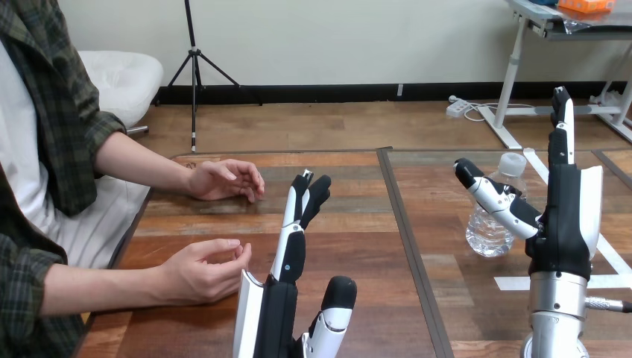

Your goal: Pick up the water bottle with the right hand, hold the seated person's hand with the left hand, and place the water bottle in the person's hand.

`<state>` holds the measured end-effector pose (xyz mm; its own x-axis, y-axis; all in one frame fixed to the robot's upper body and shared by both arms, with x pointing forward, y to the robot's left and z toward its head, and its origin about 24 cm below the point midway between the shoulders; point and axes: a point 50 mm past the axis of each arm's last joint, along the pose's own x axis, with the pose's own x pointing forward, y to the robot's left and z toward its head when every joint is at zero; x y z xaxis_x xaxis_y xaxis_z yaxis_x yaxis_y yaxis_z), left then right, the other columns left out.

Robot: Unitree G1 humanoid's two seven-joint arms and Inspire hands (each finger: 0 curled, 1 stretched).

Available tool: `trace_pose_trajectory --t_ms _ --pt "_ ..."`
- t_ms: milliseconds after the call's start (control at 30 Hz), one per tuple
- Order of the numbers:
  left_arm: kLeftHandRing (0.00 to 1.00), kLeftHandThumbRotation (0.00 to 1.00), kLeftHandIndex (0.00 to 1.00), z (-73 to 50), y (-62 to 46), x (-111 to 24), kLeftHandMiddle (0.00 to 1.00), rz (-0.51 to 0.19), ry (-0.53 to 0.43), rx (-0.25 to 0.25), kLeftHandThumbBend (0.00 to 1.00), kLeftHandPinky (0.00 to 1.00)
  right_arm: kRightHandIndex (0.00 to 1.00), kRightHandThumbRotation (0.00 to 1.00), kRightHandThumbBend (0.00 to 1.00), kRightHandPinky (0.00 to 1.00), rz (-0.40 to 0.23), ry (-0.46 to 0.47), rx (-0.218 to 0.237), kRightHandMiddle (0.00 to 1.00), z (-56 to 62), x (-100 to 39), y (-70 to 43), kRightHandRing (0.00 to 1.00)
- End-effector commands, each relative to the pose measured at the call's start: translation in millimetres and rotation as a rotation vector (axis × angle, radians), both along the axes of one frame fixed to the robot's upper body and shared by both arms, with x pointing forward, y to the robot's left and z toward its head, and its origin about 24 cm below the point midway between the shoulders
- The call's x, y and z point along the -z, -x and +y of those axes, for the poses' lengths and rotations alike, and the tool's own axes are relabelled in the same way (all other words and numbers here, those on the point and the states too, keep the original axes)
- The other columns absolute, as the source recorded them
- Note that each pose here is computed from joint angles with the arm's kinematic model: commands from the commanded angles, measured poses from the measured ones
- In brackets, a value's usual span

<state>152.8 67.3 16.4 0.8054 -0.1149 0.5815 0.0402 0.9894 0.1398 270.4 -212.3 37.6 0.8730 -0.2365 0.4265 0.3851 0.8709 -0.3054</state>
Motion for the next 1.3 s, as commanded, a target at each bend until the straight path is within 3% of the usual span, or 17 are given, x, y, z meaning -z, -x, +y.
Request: trace_pose_trajectory --t_ms 0,1267 --pt "0.91 1.00 0.99 -3.6 -4.3 -3.8 0.93 -0.018 0.022 -0.001 0.42 0.90 1.00 0.48 0.90 1.00 -0.096 0.009 -0.015 1.00 2.6 -25.0 -15.7 1.00" --pt "0.91 1.00 0.99 -3.6 -4.3 -3.8 0.93 -0.018 0.022 -0.001 0.42 0.90 1.00 0.48 0.90 1.00 -0.096 0.009 -0.015 1.00 2.6 -25.0 -15.7 1.00"
